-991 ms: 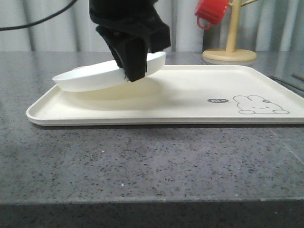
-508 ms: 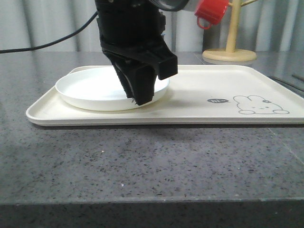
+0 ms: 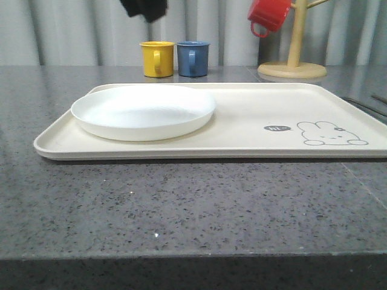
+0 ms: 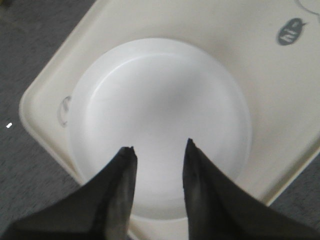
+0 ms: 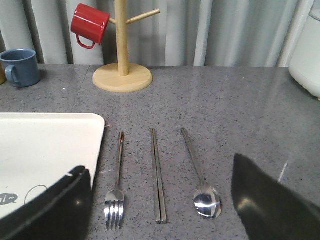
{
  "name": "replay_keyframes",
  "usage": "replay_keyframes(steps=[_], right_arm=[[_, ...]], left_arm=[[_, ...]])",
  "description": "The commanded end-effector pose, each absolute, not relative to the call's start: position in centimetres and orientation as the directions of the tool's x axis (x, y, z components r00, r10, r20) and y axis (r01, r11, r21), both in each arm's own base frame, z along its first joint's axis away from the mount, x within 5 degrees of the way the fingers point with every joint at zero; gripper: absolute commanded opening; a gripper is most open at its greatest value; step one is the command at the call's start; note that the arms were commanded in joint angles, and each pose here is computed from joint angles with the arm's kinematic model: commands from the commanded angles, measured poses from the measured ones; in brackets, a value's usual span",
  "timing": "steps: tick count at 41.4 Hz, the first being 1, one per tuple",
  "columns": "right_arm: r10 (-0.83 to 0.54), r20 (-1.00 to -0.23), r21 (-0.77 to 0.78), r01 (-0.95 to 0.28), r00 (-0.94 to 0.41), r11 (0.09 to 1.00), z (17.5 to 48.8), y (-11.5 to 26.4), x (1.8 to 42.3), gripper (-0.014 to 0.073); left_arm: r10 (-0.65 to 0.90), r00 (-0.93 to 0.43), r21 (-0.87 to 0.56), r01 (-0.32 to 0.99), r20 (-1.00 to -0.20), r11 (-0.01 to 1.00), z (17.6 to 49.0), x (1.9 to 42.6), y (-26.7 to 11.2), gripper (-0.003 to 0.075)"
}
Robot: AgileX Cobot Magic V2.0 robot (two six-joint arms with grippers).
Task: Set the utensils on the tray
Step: 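Open the left gripper and withdraw it from the plate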
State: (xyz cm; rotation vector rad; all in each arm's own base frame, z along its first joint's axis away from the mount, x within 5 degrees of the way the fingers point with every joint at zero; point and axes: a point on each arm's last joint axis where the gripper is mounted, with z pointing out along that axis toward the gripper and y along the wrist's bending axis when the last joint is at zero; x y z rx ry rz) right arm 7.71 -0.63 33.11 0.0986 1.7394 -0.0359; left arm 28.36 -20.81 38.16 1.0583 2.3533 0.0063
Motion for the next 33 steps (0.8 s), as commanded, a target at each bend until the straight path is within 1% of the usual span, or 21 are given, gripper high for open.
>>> replay_keyframes(steps=[1,5,6,14,17,23,26,29,33], right_arm=[[0.033,-0.997,0.027,0.089,-0.074,0.996,34.7,-0.7,7.9,0.0600],[0.033,-0.997,0.027,0.089,-0.074,0.996,34.7,-0.7,7.9,0.0600],[0.033,-0.997,0.027,0.089,-0.074,0.996,34.7,-0.7,7.9,0.0600],[0.033,-0.997,0.027,0.089,-0.074,0.996,34.7,-0.7,7.9,0.0600],[0.033,-0.997,0.027,0.089,-0.074,0.996,34.7,-0.7,7.9,0.0600],[0.033,-0.997,0.027,0.089,-0.074,0.996,34.7,-0.7,7.9,0.0600],[0.033,-0.997,0.027,0.089,-0.074,0.996,34.7,-0.7,7.9,0.0600],[0.033,-0.997,0.027,0.089,-0.074,0.996,34.7,-0.7,7.9,0.0600],[0.033,-0.997,0.027,0.089,-0.074,0.996,34.7,-0.7,7.9,0.0600]], left_arm=[[0.611,-0.567,0.232,0.599,-0.553,0.766,41.7,28.0,-17.0,0.0104],[0.550,-0.638,0.215,0.527,-0.539,0.822,42.2,28.1,-13.6,-0.0005],[0.531,-0.653,0.214,0.504,-0.541,0.837,42.2,28.3,-12.7,-0.0020],[0.371,-0.709,0.152,0.354,-0.600,0.923,41.8,27.3,-7.0,-0.0019],[0.307,-0.721,0.134,0.288,-0.621,0.948,41.1,26.5,-4.8,-0.0019],[0.211,-0.748,0.121,0.174,-0.629,0.977,39.1,24.3,-1.5,-0.0019],[0.167,-0.730,0.102,0.133,-0.663,0.986,38.0,23.2,-0.6,-0.0019],[0.141,-0.660,0.092,0.109,-0.738,0.990,37.6,22.0,-0.4,-0.0019],[0.143,-0.551,0.104,0.101,-0.822,0.989,36.7,19.9,-0.4,-0.0019]])
